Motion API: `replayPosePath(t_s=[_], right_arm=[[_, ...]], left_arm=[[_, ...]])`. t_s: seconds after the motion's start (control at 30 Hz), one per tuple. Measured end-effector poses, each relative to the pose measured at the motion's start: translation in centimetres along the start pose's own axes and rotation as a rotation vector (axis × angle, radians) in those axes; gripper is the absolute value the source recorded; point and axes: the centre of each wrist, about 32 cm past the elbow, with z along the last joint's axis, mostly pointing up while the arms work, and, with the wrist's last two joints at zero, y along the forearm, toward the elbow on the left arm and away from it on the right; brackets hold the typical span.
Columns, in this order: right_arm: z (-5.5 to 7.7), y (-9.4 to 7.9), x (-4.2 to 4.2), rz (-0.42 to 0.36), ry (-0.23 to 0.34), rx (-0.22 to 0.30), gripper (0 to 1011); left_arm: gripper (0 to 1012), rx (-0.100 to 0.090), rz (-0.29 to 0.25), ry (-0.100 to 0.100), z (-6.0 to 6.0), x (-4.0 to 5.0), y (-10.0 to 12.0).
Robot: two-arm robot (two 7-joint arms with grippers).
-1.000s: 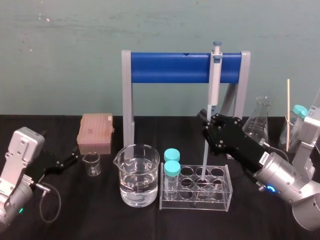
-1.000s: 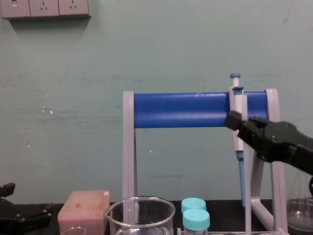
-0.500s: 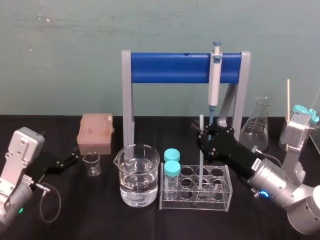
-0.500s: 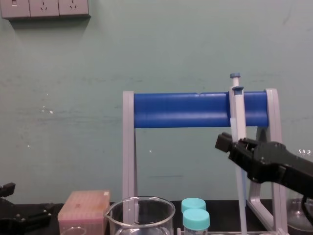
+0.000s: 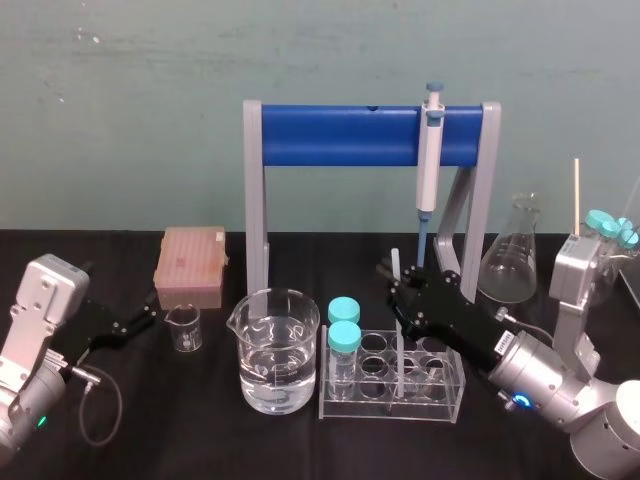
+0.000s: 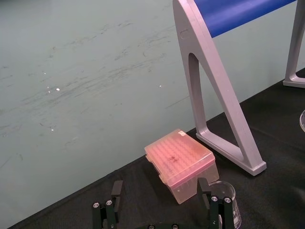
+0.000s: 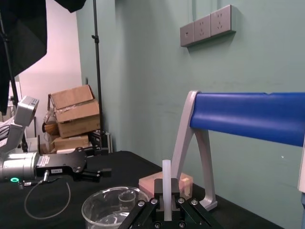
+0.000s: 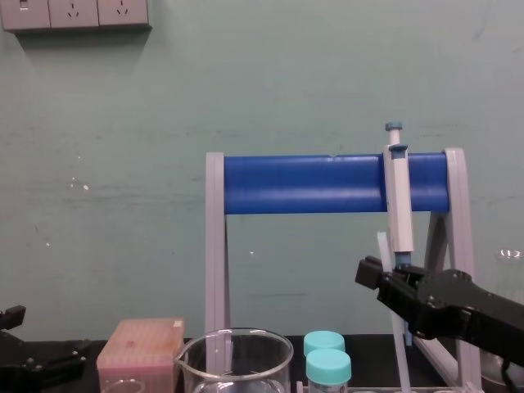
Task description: Pick up the stirring rod with one hand, then place it down.
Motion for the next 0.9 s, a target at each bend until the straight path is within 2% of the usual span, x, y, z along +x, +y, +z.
replayPosePath(t_s=[0.5, 0.9], right_arm=[[-0.34, -0.32, -0.06, -0.003, 0.005, -0.039, 69], [-0.30, -0.35, -0.15, -0.010, -0.001, -0.043, 69]], left_arm=[[1000, 0.000, 0.000, 0.000, 0.00, 0.00, 0.00], [1000, 0.000, 0.000, 0.000, 0.00, 0.00, 0.00]])
